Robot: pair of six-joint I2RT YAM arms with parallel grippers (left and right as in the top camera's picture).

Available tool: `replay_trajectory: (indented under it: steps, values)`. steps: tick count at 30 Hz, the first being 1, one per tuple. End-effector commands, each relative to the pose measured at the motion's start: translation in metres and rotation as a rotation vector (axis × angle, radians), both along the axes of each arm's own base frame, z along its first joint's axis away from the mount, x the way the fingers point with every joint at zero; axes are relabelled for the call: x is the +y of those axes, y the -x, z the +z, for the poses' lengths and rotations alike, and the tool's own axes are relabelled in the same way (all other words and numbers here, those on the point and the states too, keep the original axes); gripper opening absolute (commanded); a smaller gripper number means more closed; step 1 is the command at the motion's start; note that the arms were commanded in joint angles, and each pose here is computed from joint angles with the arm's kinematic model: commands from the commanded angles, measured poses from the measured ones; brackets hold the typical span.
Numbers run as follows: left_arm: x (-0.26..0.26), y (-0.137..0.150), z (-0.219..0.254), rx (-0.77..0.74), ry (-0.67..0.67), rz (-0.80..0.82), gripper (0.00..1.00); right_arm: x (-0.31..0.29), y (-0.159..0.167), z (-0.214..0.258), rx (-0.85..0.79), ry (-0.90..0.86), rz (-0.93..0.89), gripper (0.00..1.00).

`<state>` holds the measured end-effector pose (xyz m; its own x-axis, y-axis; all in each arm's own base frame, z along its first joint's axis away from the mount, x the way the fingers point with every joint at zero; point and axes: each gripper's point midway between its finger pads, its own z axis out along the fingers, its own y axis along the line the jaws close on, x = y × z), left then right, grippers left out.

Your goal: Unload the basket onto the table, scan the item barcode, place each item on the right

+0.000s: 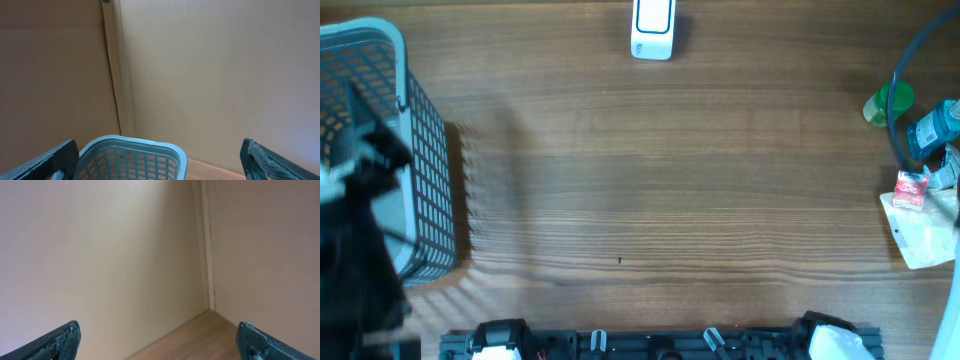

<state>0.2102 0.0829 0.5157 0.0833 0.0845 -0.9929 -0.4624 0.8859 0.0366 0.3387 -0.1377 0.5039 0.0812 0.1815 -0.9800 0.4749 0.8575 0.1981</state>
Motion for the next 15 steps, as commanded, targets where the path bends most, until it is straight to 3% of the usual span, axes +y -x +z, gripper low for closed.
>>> replay_trajectory:
  steps: [1,3,10,15]
  values:
    - [-0.011,0.042,-0.001,-0.094,-0.001,-0.054,1.0,0.023,0.055,0.018,-0.082,0.041,0.007,1.0]
    - [-0.019,0.058,-0.016,-0.112,-0.011,-0.091,1.0,0.045,0.096,0.026,-0.153,0.059,0.051,1.0]
    - [-0.051,0.069,-0.042,-0.132,0.001,-0.267,1.0,0.068,0.212,0.051,-0.317,0.165,0.033,1.0]
    - [-0.058,0.095,-0.045,-0.206,-0.017,-0.283,1.0,0.081,0.281,0.058,-0.443,0.199,0.01,1.0]
